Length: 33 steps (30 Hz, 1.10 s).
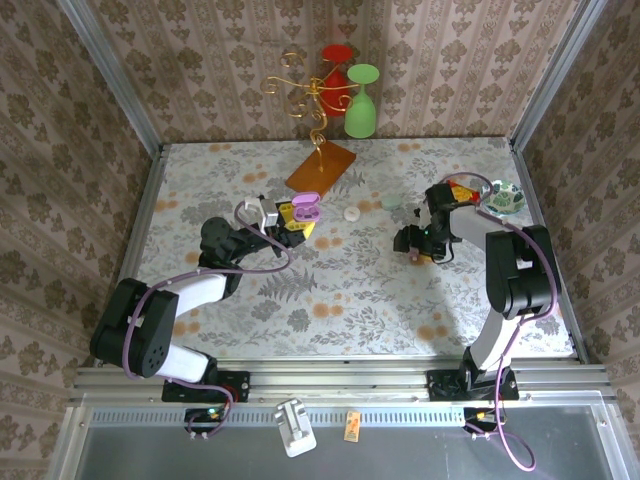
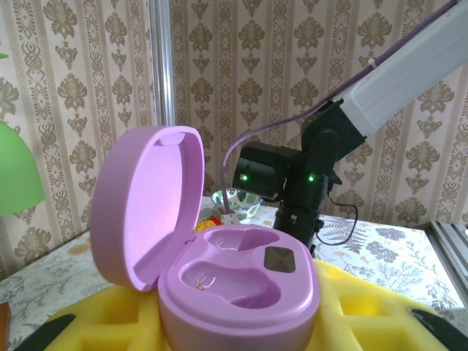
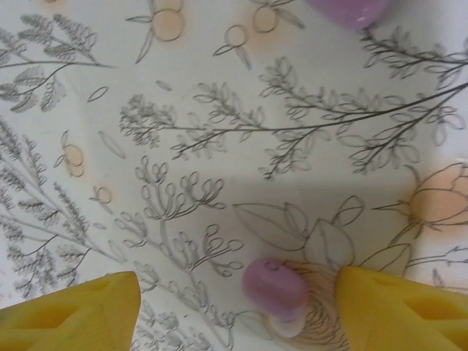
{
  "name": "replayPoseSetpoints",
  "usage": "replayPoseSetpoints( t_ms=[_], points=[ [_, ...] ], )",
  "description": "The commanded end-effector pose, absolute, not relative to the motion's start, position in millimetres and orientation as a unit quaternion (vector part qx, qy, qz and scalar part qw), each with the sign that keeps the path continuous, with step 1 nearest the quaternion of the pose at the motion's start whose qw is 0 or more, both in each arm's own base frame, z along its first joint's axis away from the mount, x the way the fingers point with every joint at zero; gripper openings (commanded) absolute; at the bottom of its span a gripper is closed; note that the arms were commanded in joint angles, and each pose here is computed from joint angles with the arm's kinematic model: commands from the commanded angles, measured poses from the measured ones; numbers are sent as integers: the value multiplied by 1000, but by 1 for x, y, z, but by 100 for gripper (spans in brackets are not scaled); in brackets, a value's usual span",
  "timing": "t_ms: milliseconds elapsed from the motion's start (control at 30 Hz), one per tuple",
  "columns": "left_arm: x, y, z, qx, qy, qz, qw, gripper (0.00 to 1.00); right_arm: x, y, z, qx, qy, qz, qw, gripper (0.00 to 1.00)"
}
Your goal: Insert the wireless bluetooth earbuds into the charging case
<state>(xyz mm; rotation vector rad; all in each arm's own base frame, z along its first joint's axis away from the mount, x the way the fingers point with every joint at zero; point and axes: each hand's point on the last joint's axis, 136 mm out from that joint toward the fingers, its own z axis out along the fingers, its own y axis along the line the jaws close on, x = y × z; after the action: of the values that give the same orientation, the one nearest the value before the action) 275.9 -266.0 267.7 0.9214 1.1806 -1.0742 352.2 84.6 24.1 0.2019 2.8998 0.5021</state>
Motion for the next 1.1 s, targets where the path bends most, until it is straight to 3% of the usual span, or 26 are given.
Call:
replayPoseSetpoints(
  t_ms=[0, 400, 633, 933, 1067],
  points=[
    [273, -266, 279, 406, 489, -462, 619, 21, 332, 104, 23, 90, 966, 232, 65, 72],
    [272, -264, 281, 405, 488, -461, 621, 21, 326, 115, 43, 108, 952, 273, 88, 68],
    [272, -262, 282, 405, 487, -458, 624, 21, 334, 91, 41, 107, 967, 204, 111, 68],
    [272, -261, 280, 405, 489, -457, 623, 22, 359, 85, 30, 100, 965, 212, 113, 50],
    [271, -261, 280, 406, 488, -456, 624, 22, 360, 86, 25, 98, 964, 224, 104, 49]
  ],
)
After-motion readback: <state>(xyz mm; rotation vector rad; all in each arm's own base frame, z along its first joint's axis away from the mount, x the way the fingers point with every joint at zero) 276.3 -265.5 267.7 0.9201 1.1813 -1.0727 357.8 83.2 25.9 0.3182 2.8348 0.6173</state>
